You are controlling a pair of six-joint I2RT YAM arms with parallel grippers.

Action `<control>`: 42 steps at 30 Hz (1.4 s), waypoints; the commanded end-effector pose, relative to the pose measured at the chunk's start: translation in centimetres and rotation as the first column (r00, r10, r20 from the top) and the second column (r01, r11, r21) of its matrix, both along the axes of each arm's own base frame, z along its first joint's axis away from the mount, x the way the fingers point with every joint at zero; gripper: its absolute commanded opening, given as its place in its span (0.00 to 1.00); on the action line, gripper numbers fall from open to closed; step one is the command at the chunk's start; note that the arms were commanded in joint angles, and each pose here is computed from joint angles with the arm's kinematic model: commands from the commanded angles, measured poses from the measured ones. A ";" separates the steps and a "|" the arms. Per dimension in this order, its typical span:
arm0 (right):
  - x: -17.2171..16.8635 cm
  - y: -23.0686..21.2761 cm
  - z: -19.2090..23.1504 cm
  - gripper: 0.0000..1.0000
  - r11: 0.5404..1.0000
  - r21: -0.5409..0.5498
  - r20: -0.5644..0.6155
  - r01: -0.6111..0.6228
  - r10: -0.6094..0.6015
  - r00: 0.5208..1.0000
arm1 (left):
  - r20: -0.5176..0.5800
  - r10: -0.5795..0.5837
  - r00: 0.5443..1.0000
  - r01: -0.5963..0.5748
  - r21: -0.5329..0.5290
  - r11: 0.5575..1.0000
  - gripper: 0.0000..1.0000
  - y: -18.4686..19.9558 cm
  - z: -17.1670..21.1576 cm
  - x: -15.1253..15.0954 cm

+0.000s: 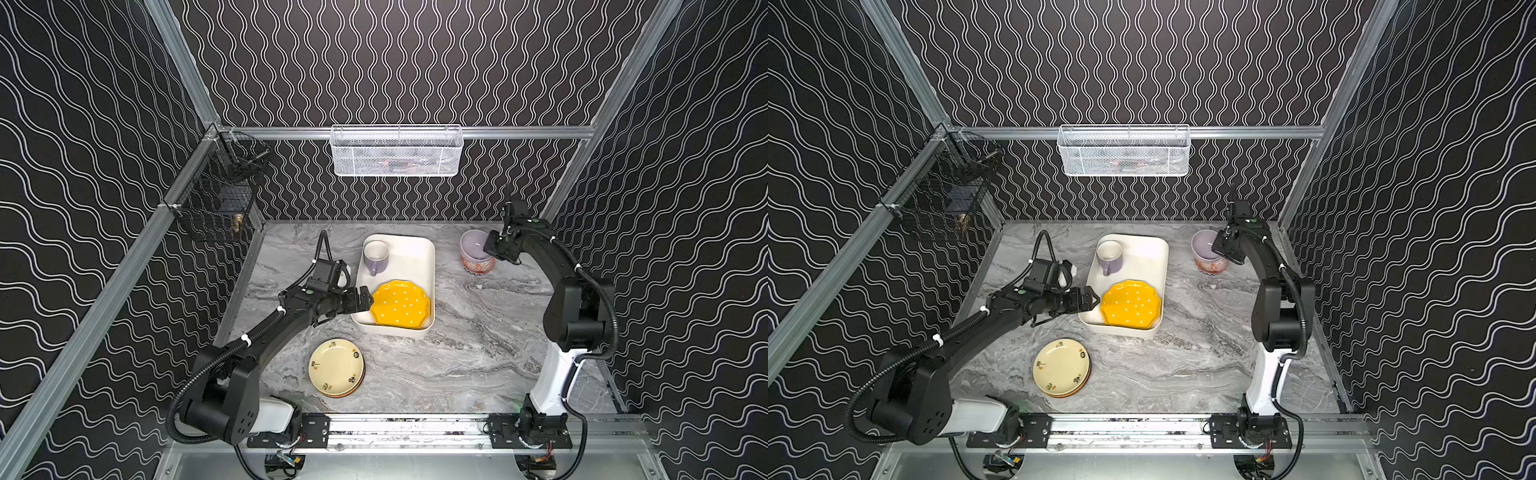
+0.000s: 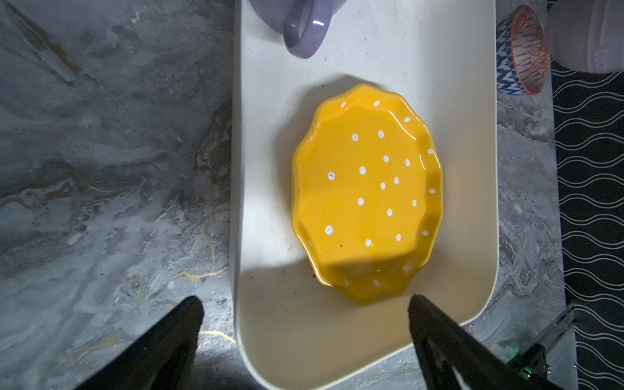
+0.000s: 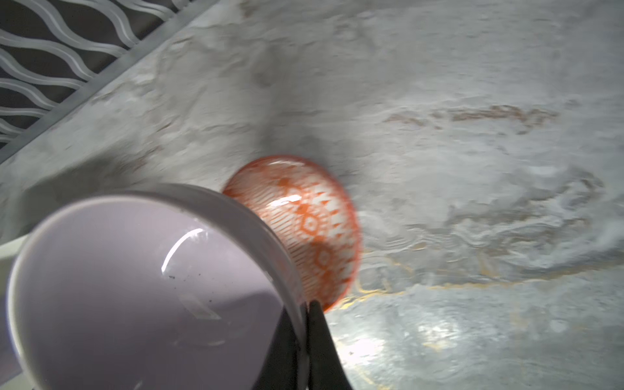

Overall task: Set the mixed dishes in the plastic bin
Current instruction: 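Grasp the rim of the orange-patterned bowl with the right gripper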

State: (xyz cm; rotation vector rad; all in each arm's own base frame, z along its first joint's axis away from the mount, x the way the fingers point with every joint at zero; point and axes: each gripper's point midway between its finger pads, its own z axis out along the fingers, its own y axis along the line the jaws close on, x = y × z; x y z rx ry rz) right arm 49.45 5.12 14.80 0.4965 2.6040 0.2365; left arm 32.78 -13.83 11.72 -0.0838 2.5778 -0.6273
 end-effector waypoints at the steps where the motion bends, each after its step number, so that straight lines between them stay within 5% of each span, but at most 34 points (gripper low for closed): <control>1: 0.1 2.9 2.0 0.01 0.999 -0.002 0.039 -0.040 0.040 0.998 | -0.005 -0.030 1.000 0.030 0.014 0.999 0.99 0.1 -0.2 -0.7; 13: 1.1 15.1 1.5 0.02 0.974 -0.020 0.039 -0.225 0.226 0.973 | 0.019 -0.055 0.998 0.054 0.027 0.998 0.99 0.4 0.9 -2.0; 35: 2.0 18.6 -6.9 0.05 0.959 -0.004 -0.083 -0.282 0.281 0.956 | 0.014 -0.090 0.996 0.089 0.021 0.996 0.99 0.1 0.2 -2.4; 42: 1.8 18.8 -6.8 0.24 0.956 0.001 -0.085 -0.294 0.293 0.952 | 0.008 -0.086 0.996 0.086 0.020 0.996 0.99 0.2 0.0 -2.3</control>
